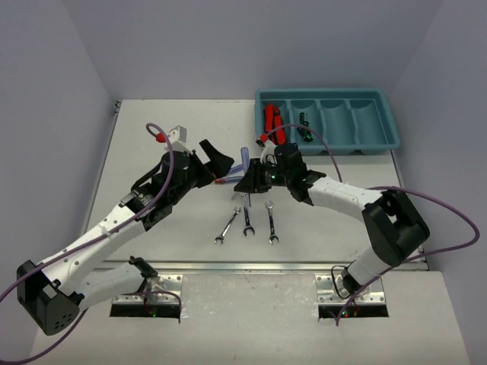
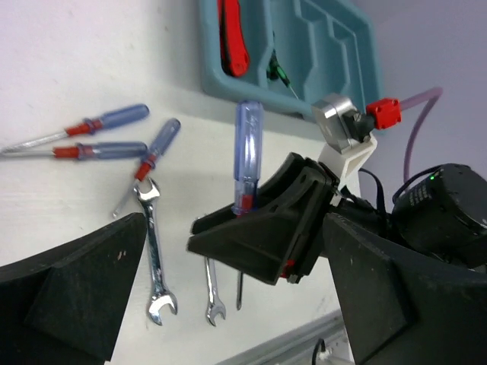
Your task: Sort the tools into containers
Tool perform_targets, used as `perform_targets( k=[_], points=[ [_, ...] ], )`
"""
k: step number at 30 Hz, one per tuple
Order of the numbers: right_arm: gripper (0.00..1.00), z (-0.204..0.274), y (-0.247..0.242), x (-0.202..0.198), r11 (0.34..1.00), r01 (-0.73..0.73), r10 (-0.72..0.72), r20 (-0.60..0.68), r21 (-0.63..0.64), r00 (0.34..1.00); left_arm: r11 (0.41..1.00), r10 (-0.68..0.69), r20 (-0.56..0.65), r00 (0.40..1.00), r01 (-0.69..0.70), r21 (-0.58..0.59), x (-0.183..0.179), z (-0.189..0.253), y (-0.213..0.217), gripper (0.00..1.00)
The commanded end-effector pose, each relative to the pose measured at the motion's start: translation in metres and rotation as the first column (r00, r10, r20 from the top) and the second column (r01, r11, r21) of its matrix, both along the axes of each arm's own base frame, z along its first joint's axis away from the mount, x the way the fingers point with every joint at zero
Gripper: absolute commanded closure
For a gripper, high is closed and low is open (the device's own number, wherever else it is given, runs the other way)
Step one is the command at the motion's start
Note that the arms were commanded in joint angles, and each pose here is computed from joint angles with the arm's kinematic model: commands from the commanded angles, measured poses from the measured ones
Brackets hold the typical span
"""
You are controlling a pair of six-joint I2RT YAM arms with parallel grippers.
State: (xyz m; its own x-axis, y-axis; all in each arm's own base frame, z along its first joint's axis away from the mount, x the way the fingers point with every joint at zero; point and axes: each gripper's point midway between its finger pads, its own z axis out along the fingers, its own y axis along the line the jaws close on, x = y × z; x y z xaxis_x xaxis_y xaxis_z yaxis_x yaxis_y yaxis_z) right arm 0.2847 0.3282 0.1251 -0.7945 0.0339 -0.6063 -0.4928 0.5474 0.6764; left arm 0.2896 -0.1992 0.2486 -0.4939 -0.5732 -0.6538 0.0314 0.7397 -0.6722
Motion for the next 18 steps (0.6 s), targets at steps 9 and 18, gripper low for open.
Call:
perform_targets(
  k=[9, 18],
  points=[
    [1.00, 0.018, -0.218, 0.163, 0.726, 0.479, -0.436, 0.210, -0.493, 0.875, 0.867, 0.187, -0.010, 0.982, -0.160, 0.471, -0.026, -0.015, 0.096, 0.00],
    [1.00, 0.041, -0.302, 0.213, 0.540, 0.550, -0.460, 0.323, -0.637, 0.827, 0.854, 0.156, -0.025, 0.987, -0.122, 0.505, -0.033, -0.032, 0.100, 0.00]
  ],
)
